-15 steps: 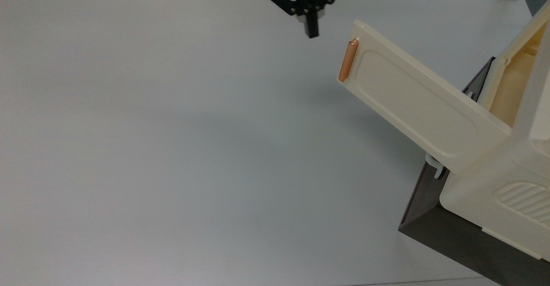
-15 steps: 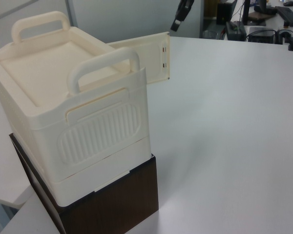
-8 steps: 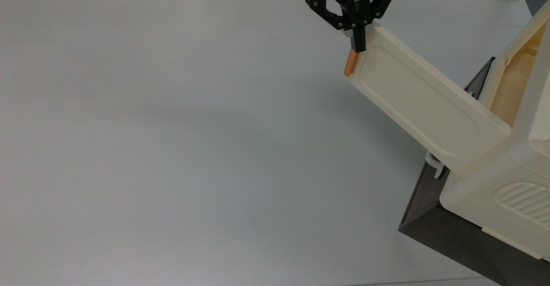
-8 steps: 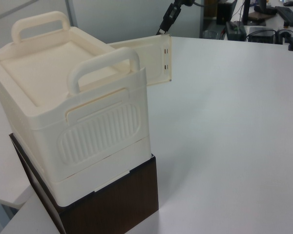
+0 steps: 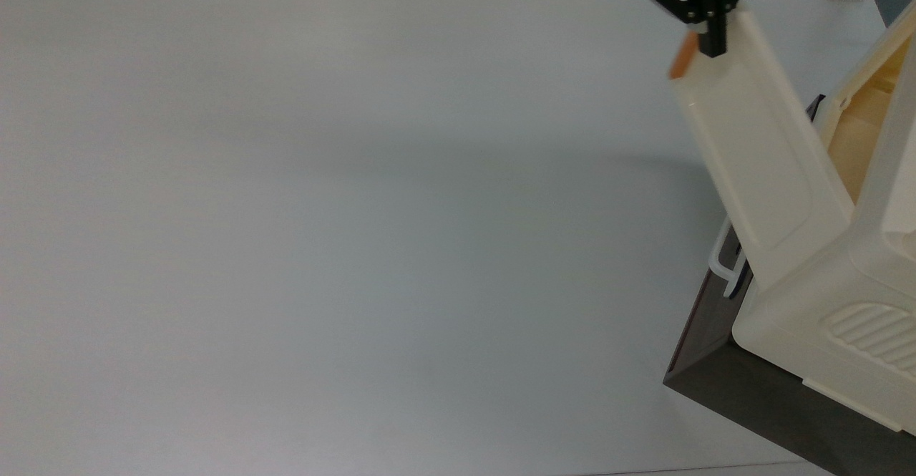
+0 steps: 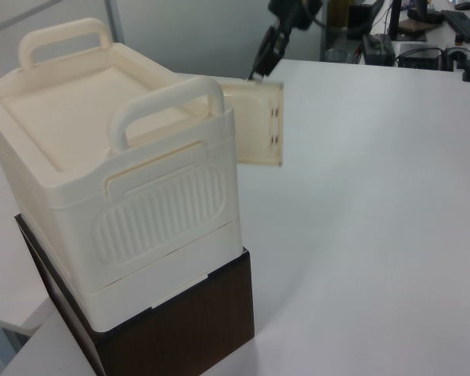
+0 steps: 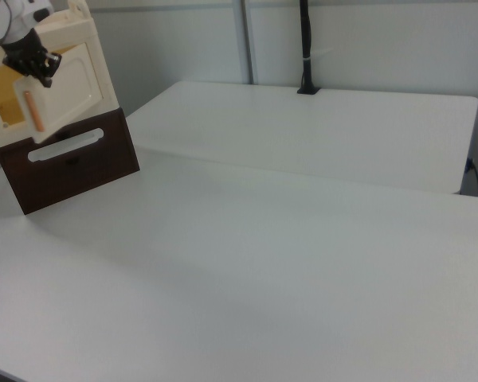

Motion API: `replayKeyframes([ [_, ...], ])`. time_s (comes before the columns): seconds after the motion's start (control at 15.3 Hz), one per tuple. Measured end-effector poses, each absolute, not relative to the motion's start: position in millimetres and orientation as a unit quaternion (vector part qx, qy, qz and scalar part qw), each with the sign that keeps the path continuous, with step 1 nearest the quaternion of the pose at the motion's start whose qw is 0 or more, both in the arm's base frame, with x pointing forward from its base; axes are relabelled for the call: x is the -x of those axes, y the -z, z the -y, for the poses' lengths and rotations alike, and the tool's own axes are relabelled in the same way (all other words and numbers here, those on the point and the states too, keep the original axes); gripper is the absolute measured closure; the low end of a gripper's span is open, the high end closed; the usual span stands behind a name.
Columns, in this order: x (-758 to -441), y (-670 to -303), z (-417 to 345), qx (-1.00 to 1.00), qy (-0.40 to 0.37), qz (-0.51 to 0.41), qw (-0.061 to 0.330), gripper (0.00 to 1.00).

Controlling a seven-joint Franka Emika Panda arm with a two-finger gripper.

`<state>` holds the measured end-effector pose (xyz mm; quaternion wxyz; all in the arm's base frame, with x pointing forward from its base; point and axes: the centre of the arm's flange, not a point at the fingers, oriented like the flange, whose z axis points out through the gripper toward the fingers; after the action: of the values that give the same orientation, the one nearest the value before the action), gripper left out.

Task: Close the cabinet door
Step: 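Push the door edge with the gripper, swinging it shut against the cabinet, then lift the gripper away from the closed door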

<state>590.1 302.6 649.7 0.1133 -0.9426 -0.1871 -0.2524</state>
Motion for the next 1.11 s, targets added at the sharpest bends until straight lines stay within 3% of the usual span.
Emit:
replayKeyframes([
  [0.26,-581.8,-619.0,-350.6,0.941,0.234,0.218,0.112,0.96],
  [0.72,-563.8,-624.9,-393.1,0.923,0.266,0.246,0.13,0.92],
  [1.11,-557.1,-600.0,-421.8,0.923,0.251,0.265,0.127,0.85],
])
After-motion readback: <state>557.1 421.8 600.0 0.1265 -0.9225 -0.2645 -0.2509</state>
